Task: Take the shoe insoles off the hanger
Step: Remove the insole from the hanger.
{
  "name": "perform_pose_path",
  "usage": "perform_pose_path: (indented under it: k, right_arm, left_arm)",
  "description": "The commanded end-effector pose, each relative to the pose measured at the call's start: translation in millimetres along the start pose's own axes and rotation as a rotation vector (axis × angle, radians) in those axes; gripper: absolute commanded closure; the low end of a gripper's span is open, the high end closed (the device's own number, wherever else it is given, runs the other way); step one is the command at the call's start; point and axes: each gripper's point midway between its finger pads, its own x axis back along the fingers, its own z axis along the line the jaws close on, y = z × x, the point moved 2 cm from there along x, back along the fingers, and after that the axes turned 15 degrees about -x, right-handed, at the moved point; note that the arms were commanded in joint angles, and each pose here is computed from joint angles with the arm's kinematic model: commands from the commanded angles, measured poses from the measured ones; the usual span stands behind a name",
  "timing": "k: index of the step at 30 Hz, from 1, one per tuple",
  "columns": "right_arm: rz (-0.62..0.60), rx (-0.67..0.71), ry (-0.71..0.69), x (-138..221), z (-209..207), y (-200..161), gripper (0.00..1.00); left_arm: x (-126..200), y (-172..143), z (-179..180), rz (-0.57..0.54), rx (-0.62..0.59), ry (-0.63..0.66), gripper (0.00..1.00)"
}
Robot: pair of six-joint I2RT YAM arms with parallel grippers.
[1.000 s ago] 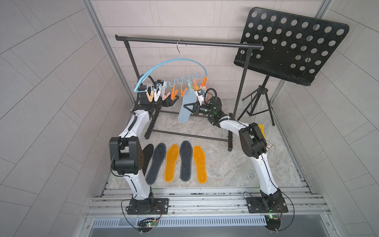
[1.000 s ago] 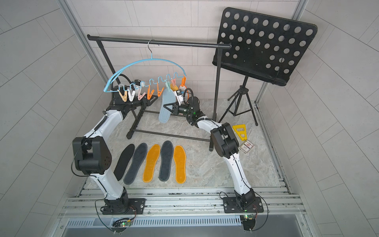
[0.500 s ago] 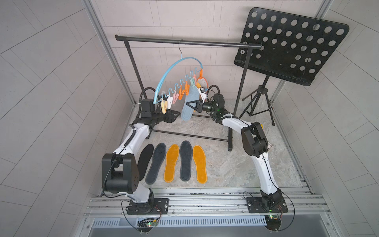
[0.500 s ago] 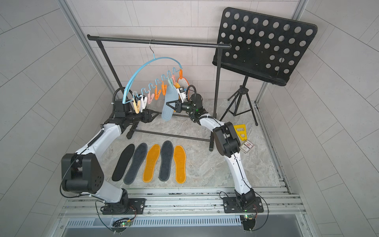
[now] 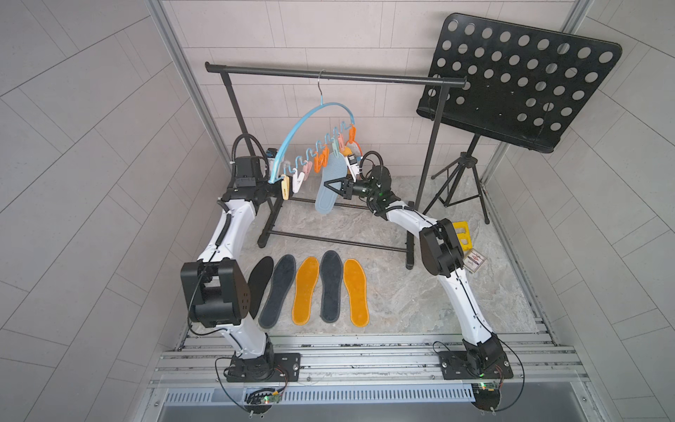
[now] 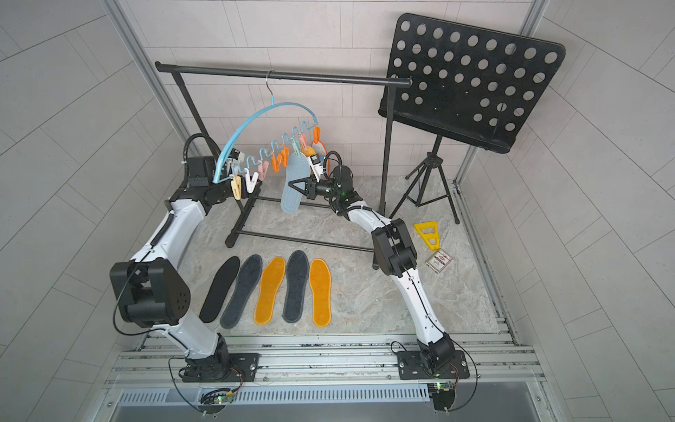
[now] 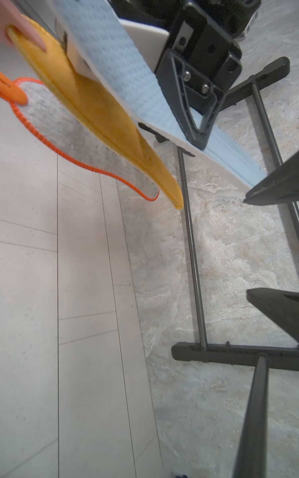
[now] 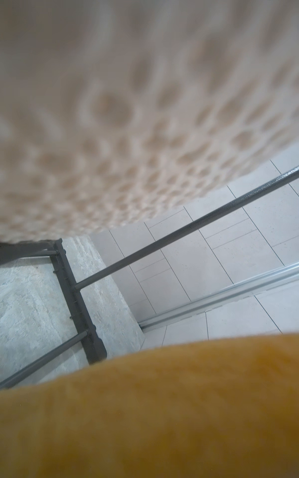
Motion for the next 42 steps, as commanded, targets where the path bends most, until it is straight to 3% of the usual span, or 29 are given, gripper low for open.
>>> perform_pose_path:
  k: [1, 9, 15, 25, 35, 42]
  right_arm:
    - [0.06, -0.019, 0.067, -20.3, 16.7, -16.9, 1.0]
    - [0.115, -0.079, 0.161, -46.7, 44.3, -30.1, 1.0]
    - [0.138, -0.102, 0.184, -45.7, 55.4, -28.7, 1.0]
    - [0.149, -0.113, 0.169, -42.7, 57.7, -28.1, 1.0]
    - [0.154, -0.121, 0.162, -41.5, 57.2, -28.6, 1.0]
    - [0.157, -0.131, 0.159, -40.1, 60.4, -28.1, 1.0]
  left_arm:
    - [35.6, 12.4, 2.1, -0.032, -0.002, 0.061, 0.43]
    - [63.7, 41.7, -26.9, -0.162, -0.031, -0.083, 0.42]
    - [44.7, 71.4, -34.1, -0.307, -0.011, -0.275, 0.39]
    - [21.1, 114.7, -27.9, -0.519, 0.048, -0.415, 0.39]
    - [10.3, 127.2, -78.7, -0.499, -0.014, -0.602, 0.38]
    - [-3.6, 121.5, -88.0, -0.447, -0.031, -0.609, 0.4]
